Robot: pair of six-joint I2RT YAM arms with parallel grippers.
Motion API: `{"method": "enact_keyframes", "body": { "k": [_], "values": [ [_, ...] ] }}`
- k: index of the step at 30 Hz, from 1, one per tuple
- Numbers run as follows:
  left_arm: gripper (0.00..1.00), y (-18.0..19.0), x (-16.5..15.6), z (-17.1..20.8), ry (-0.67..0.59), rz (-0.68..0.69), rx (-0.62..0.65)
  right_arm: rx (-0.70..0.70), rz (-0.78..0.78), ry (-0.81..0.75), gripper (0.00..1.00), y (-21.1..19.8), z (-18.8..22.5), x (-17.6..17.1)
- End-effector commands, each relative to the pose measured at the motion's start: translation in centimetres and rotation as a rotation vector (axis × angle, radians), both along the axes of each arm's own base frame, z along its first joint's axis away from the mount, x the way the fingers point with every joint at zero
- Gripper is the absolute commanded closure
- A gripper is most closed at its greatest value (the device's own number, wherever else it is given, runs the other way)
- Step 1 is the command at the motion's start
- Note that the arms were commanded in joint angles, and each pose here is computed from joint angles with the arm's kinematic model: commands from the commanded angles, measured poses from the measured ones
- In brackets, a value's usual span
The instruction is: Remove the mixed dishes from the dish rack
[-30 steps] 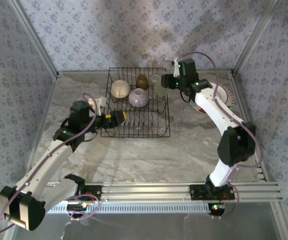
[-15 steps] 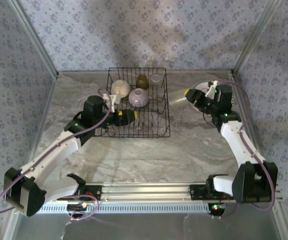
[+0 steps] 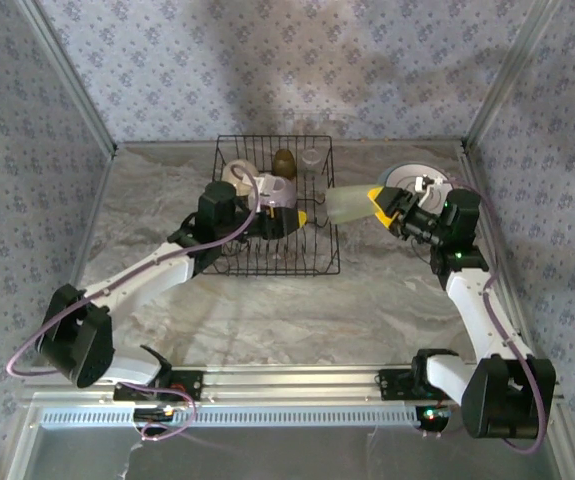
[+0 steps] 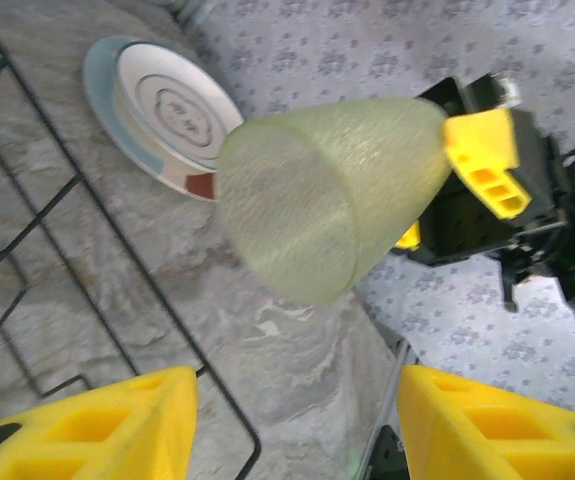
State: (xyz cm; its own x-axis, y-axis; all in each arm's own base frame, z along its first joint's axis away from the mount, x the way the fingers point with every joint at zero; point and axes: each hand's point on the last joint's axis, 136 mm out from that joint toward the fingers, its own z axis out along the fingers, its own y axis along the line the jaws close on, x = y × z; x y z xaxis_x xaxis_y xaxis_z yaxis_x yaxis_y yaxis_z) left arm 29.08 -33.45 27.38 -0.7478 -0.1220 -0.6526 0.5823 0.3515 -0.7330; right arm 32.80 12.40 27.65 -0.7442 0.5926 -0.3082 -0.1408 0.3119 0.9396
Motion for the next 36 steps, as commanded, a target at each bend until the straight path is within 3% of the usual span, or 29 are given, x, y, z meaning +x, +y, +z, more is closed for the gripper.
{"method": "enact_keyframes", "body": {
  "k": [1,21,30,34,36],
  "values": [
    [0.46,-1.5,-0.4,4.5,-0.092,-0.077,-0.128,0.056,0.068,-0.051,0.43,1.1,2.1,-1.3],
    [0.58,-5.0,0.2,5.9,-0.039,-0.184,-0.248,0.068,0.135,-0.074,0.43,3.4,2.6,-2.2],
    [0.78,-5.2,0.3,5.8,0.015,-0.153,-0.253,0.063,0.161,-0.087,0.43,3.9,1.9,-1.9],
    [0.97,-5.1,0.2,5.6,0.039,-0.141,-0.257,0.062,0.169,-0.093,0.42,4.0,2.0,-1.7],
    [1.0,-5.0,0.2,5.5,0.05,-0.135,-0.265,0.062,0.172,-0.09,0.41,4.1,1.9,-1.6]
  ]
}}
